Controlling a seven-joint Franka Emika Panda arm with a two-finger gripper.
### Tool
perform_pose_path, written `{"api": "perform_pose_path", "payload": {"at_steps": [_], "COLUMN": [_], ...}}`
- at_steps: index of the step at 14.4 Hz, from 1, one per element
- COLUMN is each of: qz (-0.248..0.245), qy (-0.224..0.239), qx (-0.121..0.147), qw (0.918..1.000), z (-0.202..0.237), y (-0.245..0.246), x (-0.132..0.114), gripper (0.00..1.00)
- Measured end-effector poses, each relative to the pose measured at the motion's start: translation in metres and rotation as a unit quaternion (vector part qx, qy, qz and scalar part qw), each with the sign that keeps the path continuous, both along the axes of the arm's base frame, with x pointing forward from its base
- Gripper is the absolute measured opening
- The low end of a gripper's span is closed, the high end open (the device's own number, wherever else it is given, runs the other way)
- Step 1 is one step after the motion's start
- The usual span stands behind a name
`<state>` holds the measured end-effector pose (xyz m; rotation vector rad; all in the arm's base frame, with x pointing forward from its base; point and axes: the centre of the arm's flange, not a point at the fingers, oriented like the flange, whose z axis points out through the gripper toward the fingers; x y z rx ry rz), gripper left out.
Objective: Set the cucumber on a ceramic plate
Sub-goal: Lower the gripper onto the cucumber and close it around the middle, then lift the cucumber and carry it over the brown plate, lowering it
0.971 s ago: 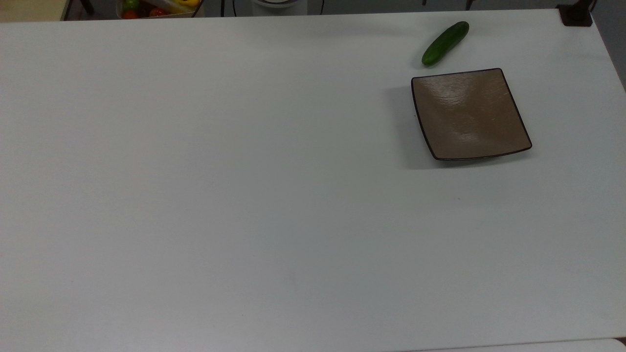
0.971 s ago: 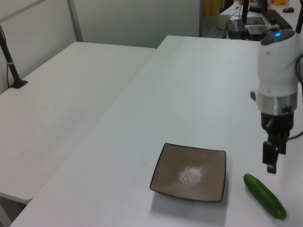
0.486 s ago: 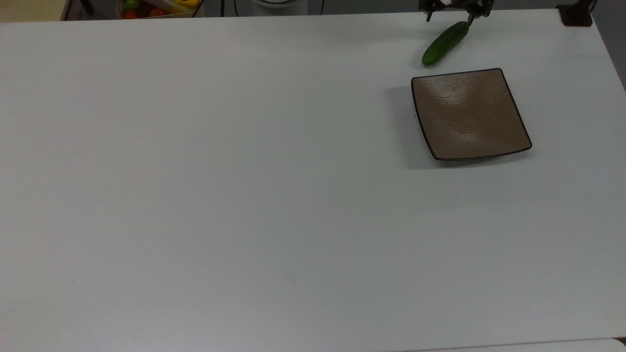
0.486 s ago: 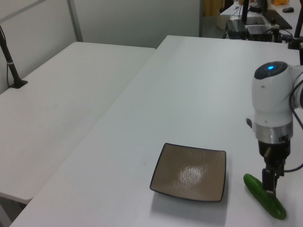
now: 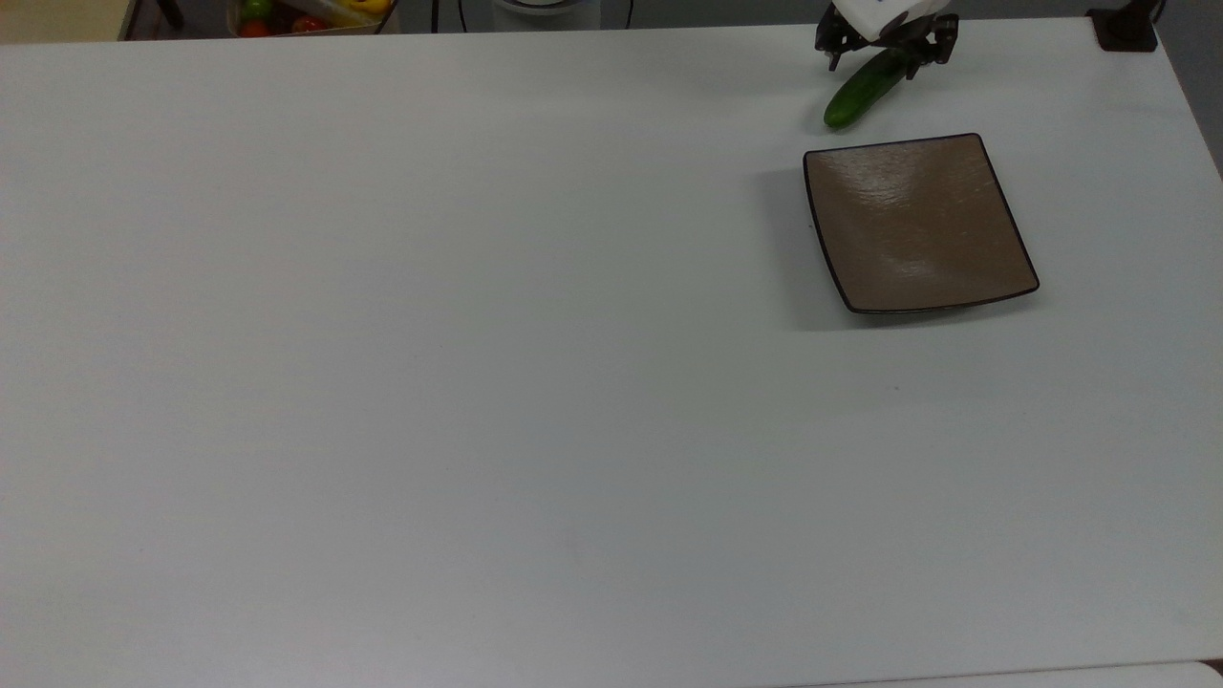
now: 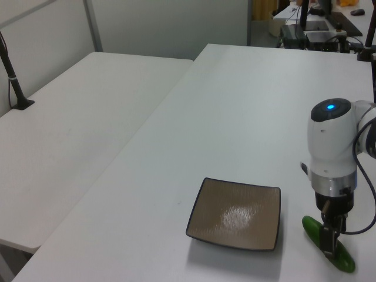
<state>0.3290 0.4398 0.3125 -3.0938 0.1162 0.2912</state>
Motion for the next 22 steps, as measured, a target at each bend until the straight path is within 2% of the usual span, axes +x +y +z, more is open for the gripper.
{"api": "perform_pose_path", "payload": {"at_steps": [4, 7, 11, 13, 16, 22], "qz": [0.004, -0.004, -0.015, -0.016, -0.017, -0.032], "qy": [0.002, -0.004, -0.012, -0.016, -0.052, -0.135], "qx": [-0.003, -0.012, -0.019, -0.016, -0.008, 0.044], "qw": [1.0000, 0.9999, 0.9996, 0.9996, 0.9985, 0.9893], "z": [-0.009, -0.012, -0.011, -0.008, 0.017, 0.109], "y": [0.000, 0.000, 0.001, 0.003, 0.012, 0.037], "x": [0.004, 0.005, 0.006, 0.008, 0.017, 0.037], "gripper": [1.00, 0.91, 0.41, 0.41, 0.41, 0.41]}}
